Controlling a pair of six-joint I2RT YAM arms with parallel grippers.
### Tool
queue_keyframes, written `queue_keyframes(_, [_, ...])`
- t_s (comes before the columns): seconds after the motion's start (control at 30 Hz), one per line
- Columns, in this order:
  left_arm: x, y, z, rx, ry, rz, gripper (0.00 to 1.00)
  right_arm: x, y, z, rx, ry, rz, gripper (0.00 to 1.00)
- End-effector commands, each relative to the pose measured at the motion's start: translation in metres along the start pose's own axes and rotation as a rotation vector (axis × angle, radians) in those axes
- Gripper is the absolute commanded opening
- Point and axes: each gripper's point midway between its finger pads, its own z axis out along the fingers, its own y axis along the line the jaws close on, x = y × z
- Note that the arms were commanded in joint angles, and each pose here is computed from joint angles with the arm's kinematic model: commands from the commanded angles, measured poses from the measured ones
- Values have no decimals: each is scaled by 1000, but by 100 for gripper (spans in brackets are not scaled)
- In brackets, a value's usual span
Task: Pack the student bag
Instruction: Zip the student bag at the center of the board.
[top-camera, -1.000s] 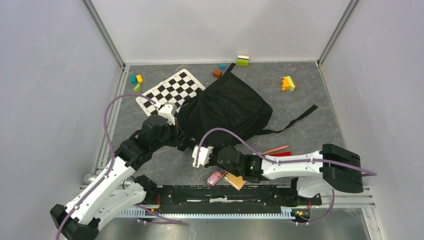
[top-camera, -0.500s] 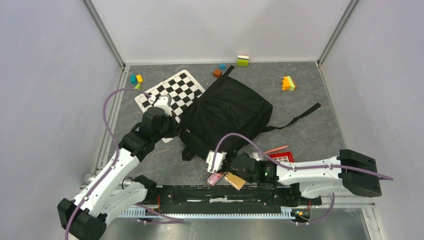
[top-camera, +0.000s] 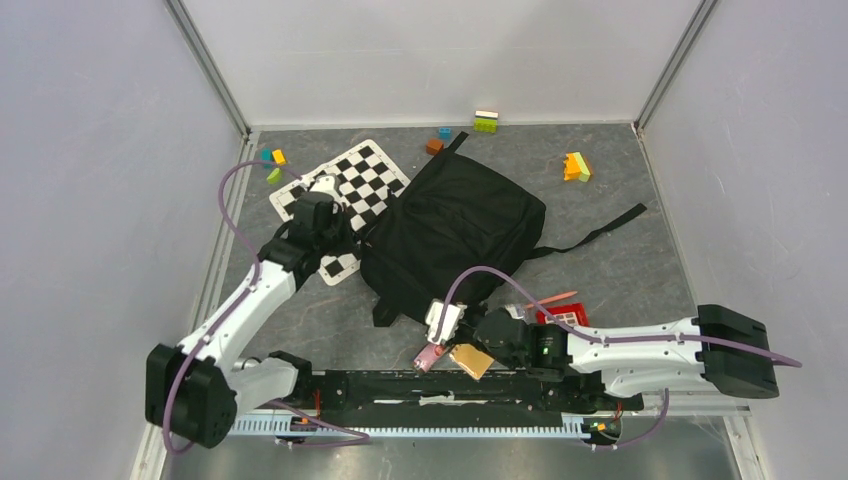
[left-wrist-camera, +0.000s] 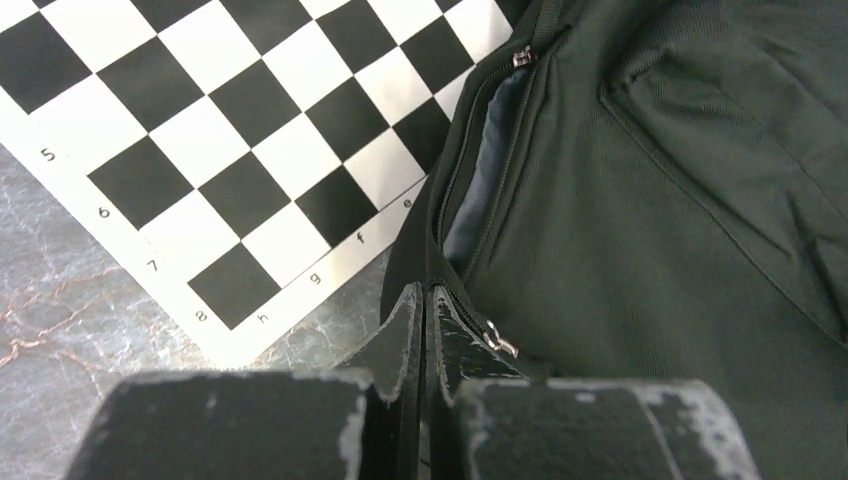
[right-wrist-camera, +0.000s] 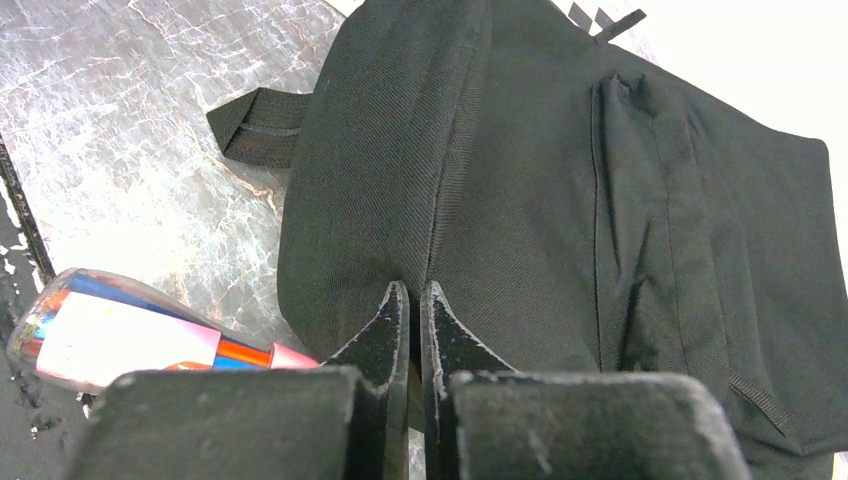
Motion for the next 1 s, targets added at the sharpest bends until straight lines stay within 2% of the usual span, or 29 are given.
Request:
queue_keyframes(0.0, [-65,4,10,-55,-140,-13,2,5,-12,-10,58,18,27,0])
queue_keyframes(0.13, [-69,-15,8,25,-68,61,2,-4,-18,-14,73,-2,63,0])
queue_keyframes(0.17, [-67,-17,7,37,-46,90,2,-6,-19,-15,74,-5,73,9])
queue_keyframes(0.2, [-63,-24,4,87,-22,144,2,-11,-20,-15,72,-13,88,30])
queue_keyframes(0.3, [-49,-40,-6,223,7,232,2,-27,-28,-17,92,-46,145,67])
queue_keyframes(0.33, [-44,-46,-9,268,-6,229,2,-34,-31,-18,100,-64,163,75])
queue_keyframes(0.43, [-33,-50,-12,324,-25,220,2,-54,-42,-14,122,-107,208,89])
queue_keyframes(0.6, [-29,-36,-8,245,26,243,2,-83,-50,17,60,-132,262,91])
queue_keyframes(0.97, [-14,-26,-1,204,92,234,2,-108,-33,118,-114,-72,302,82])
